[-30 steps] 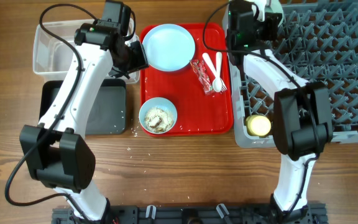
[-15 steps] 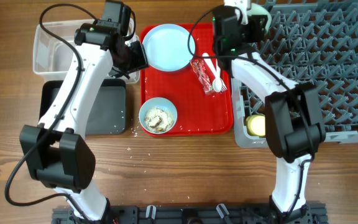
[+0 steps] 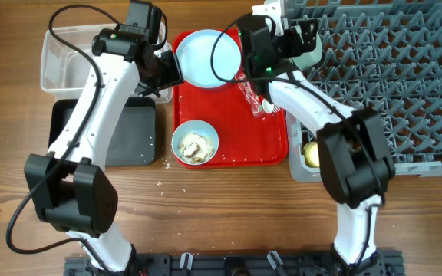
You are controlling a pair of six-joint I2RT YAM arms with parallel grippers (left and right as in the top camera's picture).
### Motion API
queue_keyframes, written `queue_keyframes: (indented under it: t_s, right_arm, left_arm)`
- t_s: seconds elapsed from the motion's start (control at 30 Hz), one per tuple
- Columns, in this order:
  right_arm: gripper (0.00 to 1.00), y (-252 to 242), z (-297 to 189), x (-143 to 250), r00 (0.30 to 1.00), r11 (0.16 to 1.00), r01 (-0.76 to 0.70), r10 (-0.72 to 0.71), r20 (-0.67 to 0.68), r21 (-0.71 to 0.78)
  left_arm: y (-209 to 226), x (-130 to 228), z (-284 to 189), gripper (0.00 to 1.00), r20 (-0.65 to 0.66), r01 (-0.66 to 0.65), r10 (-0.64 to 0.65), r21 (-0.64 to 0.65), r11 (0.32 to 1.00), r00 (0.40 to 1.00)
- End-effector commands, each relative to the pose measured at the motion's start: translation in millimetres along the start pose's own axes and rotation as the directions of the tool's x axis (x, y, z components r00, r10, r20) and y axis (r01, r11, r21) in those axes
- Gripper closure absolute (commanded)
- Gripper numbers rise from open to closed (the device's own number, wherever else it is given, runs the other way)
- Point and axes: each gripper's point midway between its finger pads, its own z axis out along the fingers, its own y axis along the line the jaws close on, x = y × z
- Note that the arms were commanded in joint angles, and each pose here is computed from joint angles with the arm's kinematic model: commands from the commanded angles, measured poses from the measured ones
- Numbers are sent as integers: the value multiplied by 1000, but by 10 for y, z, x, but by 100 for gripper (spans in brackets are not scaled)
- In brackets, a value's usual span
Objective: Sort waste into correct bins and load items into the dishwasher rack
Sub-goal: 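Grasp the light-blue bowl with the right gripper and place it in the rack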
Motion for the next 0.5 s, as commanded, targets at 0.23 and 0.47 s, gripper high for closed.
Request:
queue_keyframes:
  t_s: [0.23,0.47]
  right_arm:
    - [0,-1528,-708,-426,804,632,-584,537,-255,-510]
    - [0,-2520,-1026,140,704,548,-709,590,-396,-444]
  left_arm:
    - [-821,337,10,31,32,-315,313,99,944,949]
    - [-1508,684,534,32,14,-214,215,145,966,977]
